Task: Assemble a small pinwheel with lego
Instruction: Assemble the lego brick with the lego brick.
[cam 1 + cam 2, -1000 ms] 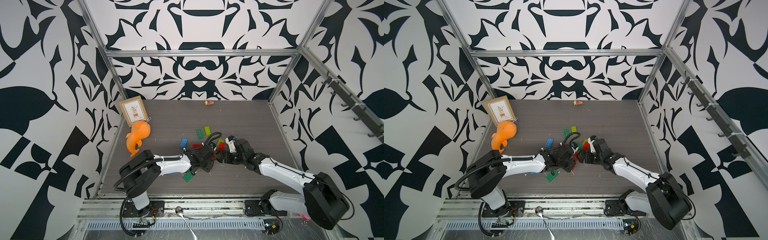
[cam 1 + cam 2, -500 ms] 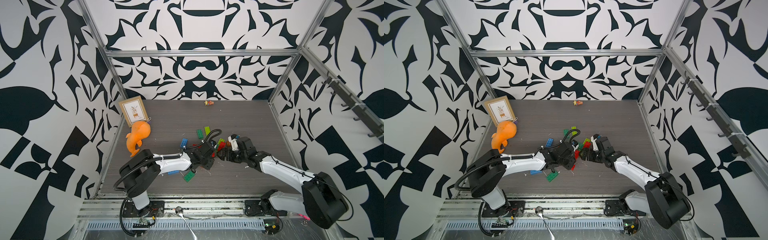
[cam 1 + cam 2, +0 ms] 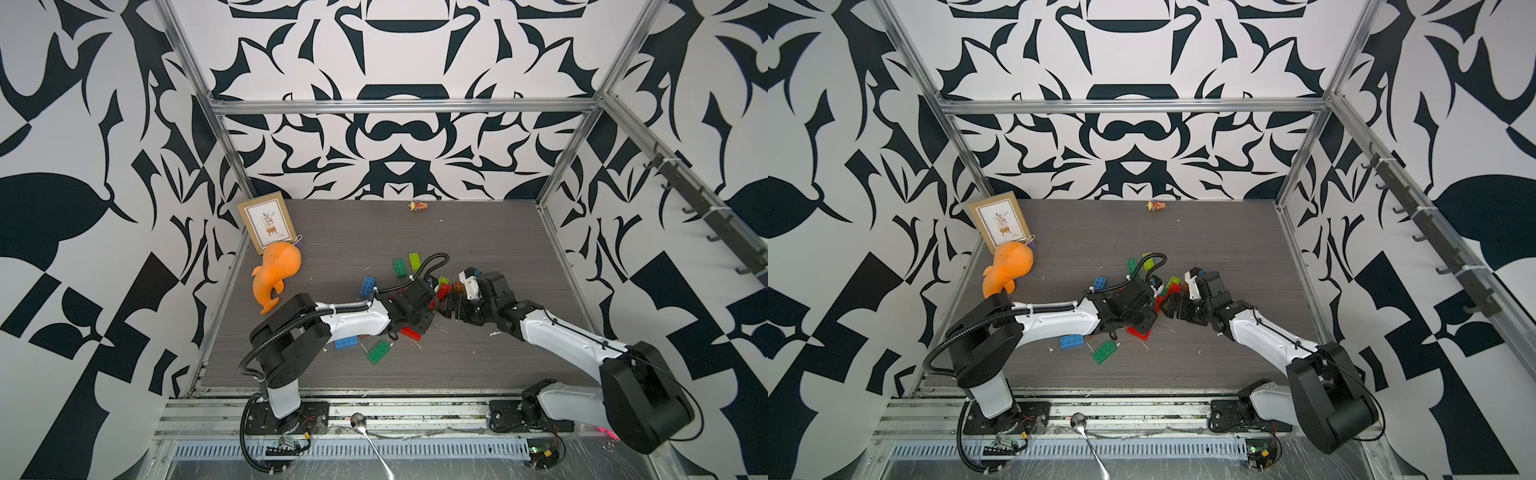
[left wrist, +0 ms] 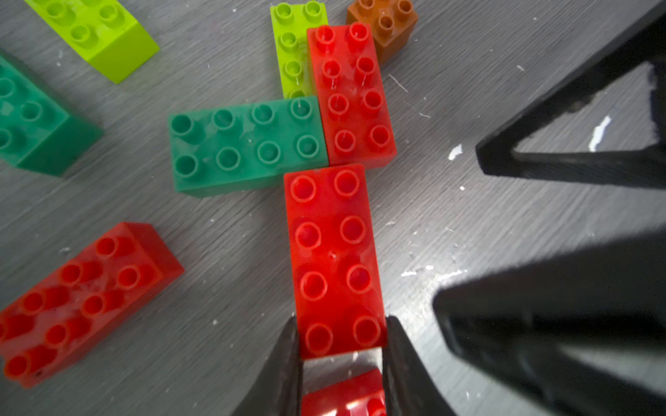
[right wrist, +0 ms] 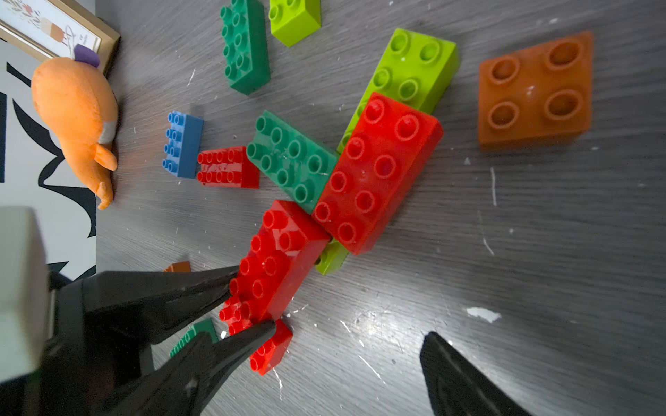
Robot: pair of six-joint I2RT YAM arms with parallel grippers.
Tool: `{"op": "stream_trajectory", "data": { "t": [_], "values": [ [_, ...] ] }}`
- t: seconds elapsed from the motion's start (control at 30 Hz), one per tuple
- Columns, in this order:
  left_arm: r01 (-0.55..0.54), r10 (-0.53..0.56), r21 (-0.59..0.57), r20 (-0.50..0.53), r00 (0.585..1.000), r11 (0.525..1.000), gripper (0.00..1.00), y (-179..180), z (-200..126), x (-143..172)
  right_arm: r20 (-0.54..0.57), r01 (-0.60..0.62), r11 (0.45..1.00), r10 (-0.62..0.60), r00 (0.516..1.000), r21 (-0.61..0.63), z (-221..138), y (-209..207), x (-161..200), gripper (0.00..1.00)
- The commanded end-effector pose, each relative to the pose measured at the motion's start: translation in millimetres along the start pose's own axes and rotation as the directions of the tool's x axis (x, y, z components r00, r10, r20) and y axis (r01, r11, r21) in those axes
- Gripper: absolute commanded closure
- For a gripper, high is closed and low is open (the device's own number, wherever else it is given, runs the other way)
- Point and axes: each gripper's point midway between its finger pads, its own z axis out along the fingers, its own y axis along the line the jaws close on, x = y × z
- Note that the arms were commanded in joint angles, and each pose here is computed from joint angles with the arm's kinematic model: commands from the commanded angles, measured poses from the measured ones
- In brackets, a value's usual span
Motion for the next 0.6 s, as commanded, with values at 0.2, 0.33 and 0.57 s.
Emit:
{"op": "stream_trajectory", "data": {
  "t": [0.2, 0.33, 0.57],
  "values": [
    [-0.002, 0.001, -0.035, -0.037, 0.999, 0.999, 0.76, 14, 9, 2, 0.037, -0.006, 1.000, 0.007, 0.999, -0.013, 2, 12, -24, 0.08],
    [-0.012, 0.011, -0.027, -0.039, 0.999, 1.000, 0.76, 13, 10, 2, 0.032, -0.009, 1.000, 0.009, 0.999, 0.007, 5, 9, -25, 0.10],
    [-0.038, 0.037, -0.017, -0.042, 0.998, 0.999, 0.75, 10, 11, -3, 0.033, -0.021, 0.998, 0.019, 0.999, 0.054, 11, -1, -28, 0.12]
  ]
}}
